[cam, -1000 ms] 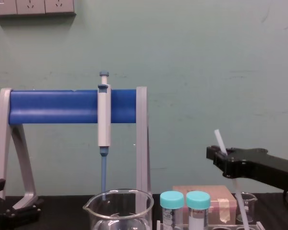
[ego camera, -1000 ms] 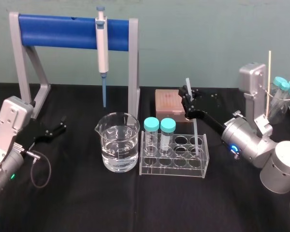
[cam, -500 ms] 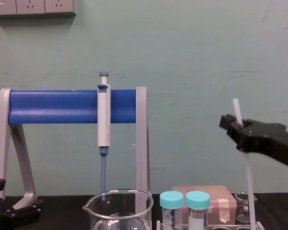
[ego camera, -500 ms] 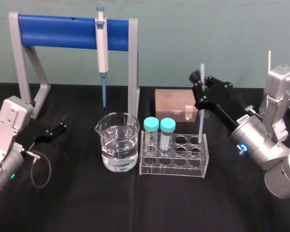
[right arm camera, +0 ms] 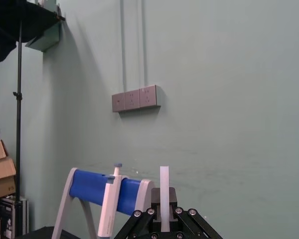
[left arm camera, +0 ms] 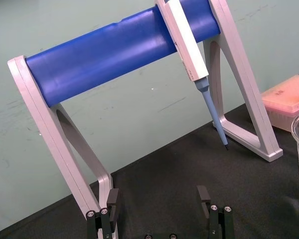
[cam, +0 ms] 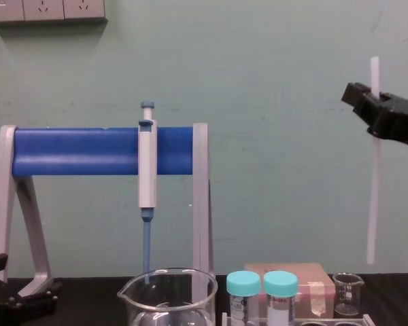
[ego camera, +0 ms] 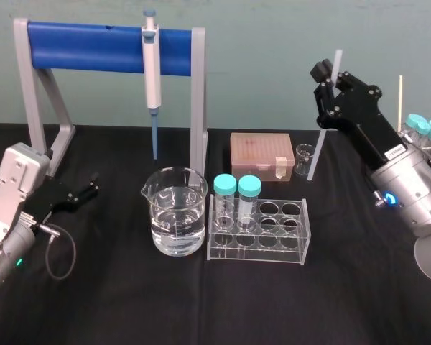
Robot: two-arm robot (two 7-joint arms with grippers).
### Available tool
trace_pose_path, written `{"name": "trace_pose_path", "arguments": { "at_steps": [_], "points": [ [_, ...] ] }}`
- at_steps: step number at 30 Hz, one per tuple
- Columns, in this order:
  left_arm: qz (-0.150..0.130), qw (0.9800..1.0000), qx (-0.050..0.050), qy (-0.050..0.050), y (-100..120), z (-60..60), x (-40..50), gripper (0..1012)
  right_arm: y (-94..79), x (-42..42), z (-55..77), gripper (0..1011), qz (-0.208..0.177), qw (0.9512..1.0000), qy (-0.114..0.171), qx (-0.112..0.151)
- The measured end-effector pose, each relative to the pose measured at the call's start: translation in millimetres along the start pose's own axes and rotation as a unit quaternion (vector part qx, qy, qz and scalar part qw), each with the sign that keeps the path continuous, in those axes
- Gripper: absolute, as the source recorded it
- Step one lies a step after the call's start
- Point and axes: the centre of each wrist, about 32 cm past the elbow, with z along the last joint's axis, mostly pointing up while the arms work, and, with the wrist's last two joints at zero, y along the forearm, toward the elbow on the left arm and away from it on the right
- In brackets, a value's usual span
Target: Pick up the stirring rod with one hand, then place it down.
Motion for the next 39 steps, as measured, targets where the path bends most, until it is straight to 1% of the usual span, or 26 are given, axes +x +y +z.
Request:
{"name": "trace_pose_path", "arguments": {
  "at_steps": [4, 15, 39],
  "points": [
    [0.0, 1.0, 0.0, 0.0, 0.0, 0.0, 0.0, 1000, -3.4, 2.0, 4.8, 66, -0.002, 1.0, -0.006, 0.002],
    [0.0, 1.0, 0.0, 0.0, 0.0, 0.0, 0.0, 1000, -8.1, 4.6, 5.6, 66, -0.009, 0.9999, -0.011, -0.004],
    [0.0, 1.0, 0.0, 0.0, 0.0, 0.0, 0.0, 1000, -7.0, 3.5, 4.8, 66, -0.009, 0.9999, -0.011, -0.008]
  ]
}}
